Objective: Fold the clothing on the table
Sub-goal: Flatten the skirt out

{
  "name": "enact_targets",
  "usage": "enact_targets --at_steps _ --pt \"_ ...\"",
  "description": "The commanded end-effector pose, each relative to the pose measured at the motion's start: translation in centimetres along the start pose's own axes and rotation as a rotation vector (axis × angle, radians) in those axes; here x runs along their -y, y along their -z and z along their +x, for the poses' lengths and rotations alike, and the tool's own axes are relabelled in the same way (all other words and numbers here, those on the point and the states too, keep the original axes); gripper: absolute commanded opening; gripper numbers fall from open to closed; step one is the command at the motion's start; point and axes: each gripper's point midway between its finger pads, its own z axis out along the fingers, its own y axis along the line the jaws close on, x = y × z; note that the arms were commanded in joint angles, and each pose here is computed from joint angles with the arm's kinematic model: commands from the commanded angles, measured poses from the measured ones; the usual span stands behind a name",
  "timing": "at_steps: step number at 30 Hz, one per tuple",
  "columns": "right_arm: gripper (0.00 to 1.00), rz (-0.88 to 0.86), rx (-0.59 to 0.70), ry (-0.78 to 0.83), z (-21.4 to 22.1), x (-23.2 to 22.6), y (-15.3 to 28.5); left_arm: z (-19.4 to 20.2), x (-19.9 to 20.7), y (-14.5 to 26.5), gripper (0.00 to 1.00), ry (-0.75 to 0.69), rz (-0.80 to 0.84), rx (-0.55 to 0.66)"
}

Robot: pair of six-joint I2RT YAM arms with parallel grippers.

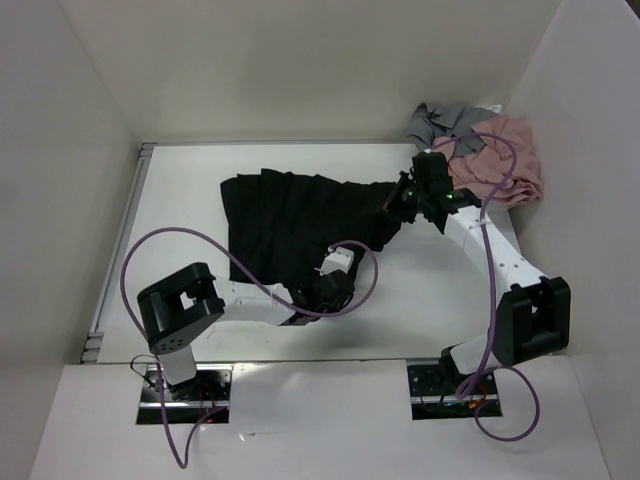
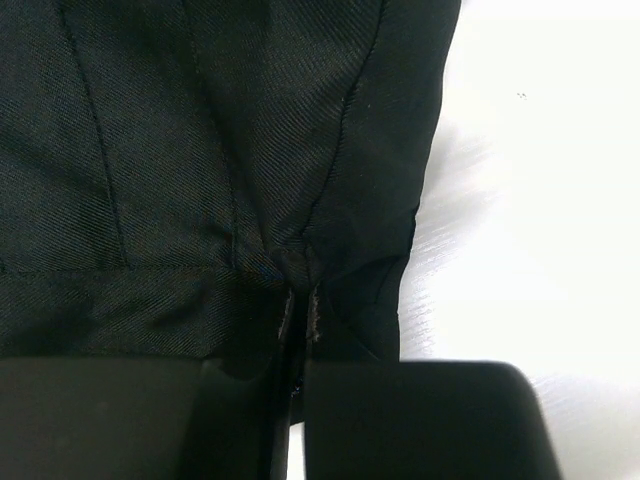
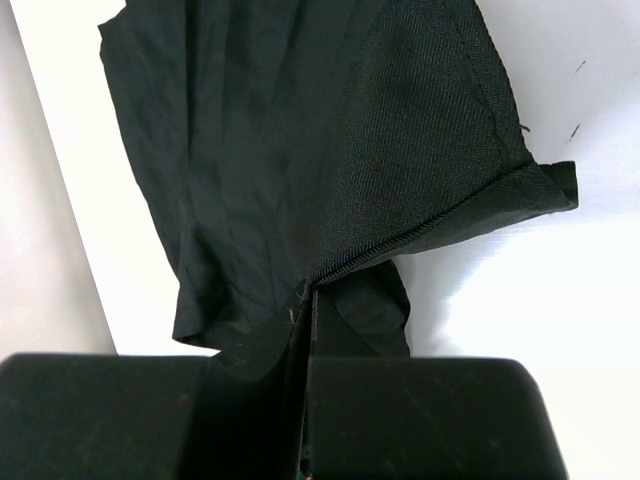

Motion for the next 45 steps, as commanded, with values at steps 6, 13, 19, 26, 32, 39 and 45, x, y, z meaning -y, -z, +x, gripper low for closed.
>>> enact_targets --at_steps 6,13,19,26,32,39,45 --pt "0.00 -0.032 0.034 0.019 -0.7 -0.5 1.1 -2.7 1.2 2.2 0.00 0.031 0.024 0.018" --pt "0.00 -0.026 0.027 0.018 -0.4 -0.3 0.9 -7.3 2.6 6.3 0.00 0.033 0.110 0.074" --pt "0.00 -0.047 0.038 0.031 -0.8 -0.9 1.4 -11.7 1.8 10.1 0.00 0.044 0.103 0.165" --pt "0.00 -0.061 0.230 0.086 -7.0 -4.2 6.8 -22.6 -4.1 18.3 0.00 0.085 -0.059 0.394" --pt "0.00 -0.036 0.417 0.106 -12.0 -5.5 12.8 -28.0 -10.8 23.2 0.00 0.146 -0.176 0.520" --pt "0.00 -0.041 0.642 0.168 -15.0 -6.1 20.0 -29.5 -16.1 26.9 0.00 0.197 -0.268 0.617" --pt "0.00 -0.019 0.758 0.152 -17.0 -5.9 22.4 -31.5 -18.3 26.0 0.00 0.163 -0.310 0.629"
